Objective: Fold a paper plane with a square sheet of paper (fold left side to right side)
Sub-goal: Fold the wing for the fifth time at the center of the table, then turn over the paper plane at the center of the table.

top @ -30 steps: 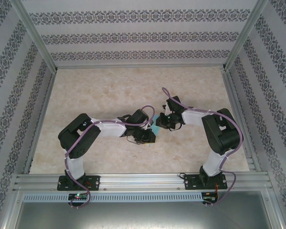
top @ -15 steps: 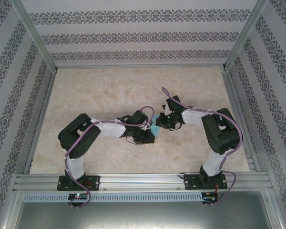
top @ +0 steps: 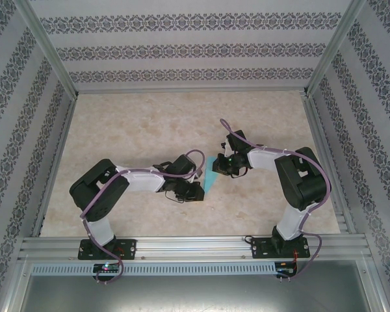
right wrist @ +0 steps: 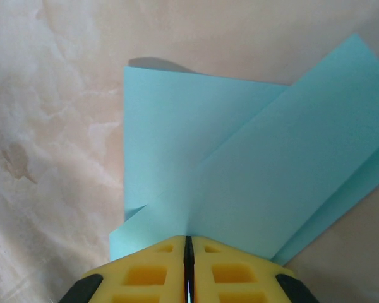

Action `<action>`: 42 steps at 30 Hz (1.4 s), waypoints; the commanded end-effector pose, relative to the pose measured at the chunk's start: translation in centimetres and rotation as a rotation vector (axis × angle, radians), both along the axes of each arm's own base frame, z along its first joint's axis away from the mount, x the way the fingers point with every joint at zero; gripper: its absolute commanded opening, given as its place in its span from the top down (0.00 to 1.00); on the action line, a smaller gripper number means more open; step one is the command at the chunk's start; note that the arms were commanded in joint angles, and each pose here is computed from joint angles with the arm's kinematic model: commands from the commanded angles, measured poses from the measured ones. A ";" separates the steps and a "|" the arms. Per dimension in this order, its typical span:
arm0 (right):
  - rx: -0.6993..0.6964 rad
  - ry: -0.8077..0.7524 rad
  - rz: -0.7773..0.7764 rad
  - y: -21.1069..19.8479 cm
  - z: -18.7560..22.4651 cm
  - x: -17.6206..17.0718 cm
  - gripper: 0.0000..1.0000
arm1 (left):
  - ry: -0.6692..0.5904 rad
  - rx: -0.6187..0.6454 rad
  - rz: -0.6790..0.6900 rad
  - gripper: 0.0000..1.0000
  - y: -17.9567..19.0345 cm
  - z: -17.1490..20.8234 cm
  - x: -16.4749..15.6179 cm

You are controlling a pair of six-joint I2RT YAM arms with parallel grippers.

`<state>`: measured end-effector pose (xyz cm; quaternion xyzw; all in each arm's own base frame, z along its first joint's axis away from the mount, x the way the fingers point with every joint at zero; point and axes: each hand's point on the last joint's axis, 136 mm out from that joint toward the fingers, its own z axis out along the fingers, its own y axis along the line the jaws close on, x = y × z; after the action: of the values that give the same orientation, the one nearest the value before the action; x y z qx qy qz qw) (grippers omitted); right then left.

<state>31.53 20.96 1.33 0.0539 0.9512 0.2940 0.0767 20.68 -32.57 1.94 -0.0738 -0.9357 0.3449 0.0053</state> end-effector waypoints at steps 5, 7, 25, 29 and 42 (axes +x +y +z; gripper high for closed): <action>-0.104 0.048 -0.018 -2.0 -2.2 -1.1 0.88 | 0.025 0.003 -0.024 0.83 1.1 0.8 -1.7; -0.069 0.004 -0.018 -1.5 -0.9 -0.3 0.87 | 0.000 -0.036 -0.001 0.83 1.0 2.1 -0.7; -0.377 -0.197 -0.103 -2.6 5.2 -3.4 0.28 | -0.500 0.159 0.462 0.47 9.6 10.3 9.1; -0.398 -0.178 -0.150 -2.3 3.8 -3.7 0.26 | -0.505 0.171 0.474 0.46 10.3 10.3 8.6; -0.290 -0.241 -0.029 2.1 7.4 -3.6 1.00 | -0.583 0.237 0.516 0.45 13.0 12.2 8.3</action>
<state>27.47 21.86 5.14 0.0476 0.9762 0.1330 0.1648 29.03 -21.54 13.82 0.0596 -0.9177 0.2220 -0.3241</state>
